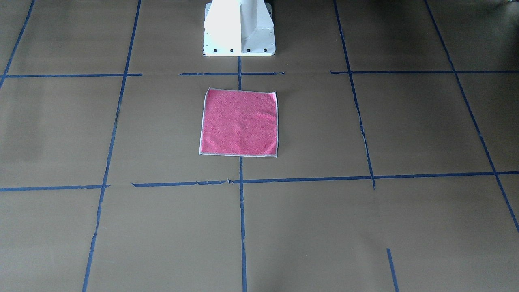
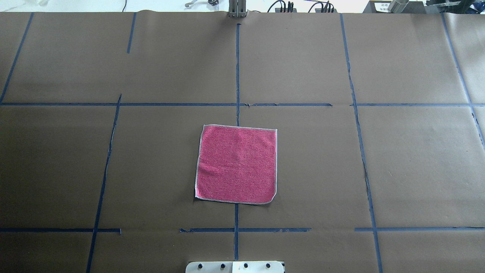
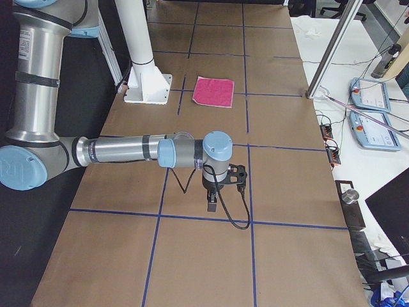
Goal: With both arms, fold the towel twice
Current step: 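Move both grippers from rest toward the pink towel's near corners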
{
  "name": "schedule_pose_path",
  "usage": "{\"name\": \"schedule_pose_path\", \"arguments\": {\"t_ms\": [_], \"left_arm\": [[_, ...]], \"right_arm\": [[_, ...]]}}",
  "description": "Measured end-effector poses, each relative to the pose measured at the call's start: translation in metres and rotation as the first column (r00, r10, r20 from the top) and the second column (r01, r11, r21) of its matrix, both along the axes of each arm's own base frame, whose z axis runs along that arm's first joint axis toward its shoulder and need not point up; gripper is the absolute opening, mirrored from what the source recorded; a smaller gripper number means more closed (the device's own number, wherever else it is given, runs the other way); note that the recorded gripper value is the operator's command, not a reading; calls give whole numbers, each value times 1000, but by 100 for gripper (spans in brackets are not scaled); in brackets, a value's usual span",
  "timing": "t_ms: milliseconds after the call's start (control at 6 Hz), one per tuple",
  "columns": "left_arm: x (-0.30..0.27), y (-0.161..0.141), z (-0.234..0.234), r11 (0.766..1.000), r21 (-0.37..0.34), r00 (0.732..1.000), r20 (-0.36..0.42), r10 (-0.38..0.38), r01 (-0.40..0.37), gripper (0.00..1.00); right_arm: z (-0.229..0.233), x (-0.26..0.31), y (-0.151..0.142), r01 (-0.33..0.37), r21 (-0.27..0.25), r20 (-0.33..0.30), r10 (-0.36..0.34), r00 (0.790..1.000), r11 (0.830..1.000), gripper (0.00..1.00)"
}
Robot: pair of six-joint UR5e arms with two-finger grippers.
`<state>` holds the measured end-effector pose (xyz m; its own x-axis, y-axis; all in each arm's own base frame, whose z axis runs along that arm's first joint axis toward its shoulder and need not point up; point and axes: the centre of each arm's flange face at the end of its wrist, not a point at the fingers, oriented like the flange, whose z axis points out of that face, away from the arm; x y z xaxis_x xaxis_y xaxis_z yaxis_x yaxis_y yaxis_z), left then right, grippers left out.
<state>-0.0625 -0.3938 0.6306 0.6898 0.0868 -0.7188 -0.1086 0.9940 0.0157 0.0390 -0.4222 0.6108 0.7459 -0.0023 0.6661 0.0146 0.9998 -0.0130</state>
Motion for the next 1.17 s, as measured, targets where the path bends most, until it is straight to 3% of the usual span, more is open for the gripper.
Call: {"name": "schedule_pose_path", "arguments": {"t_ms": [333, 667, 1167], "left_arm": [[0, -6, 13, 1000, -7, 1000, 0, 3, -3, 100], [1, -6, 14, 1000, 0, 1000, -6, 5, -5, 100], [28, -20, -14, 999, 14, 992, -119, -44, 46, 100]], "right_arm": [[-3, -1, 3, 3, 4, 14, -3, 1000, 1000, 100], [-16, -13, 6, 23, 19, 95, -25, 995, 1000, 100], [-88, -89, 6, 79, 46, 144, -85, 986, 996, 100]]}}
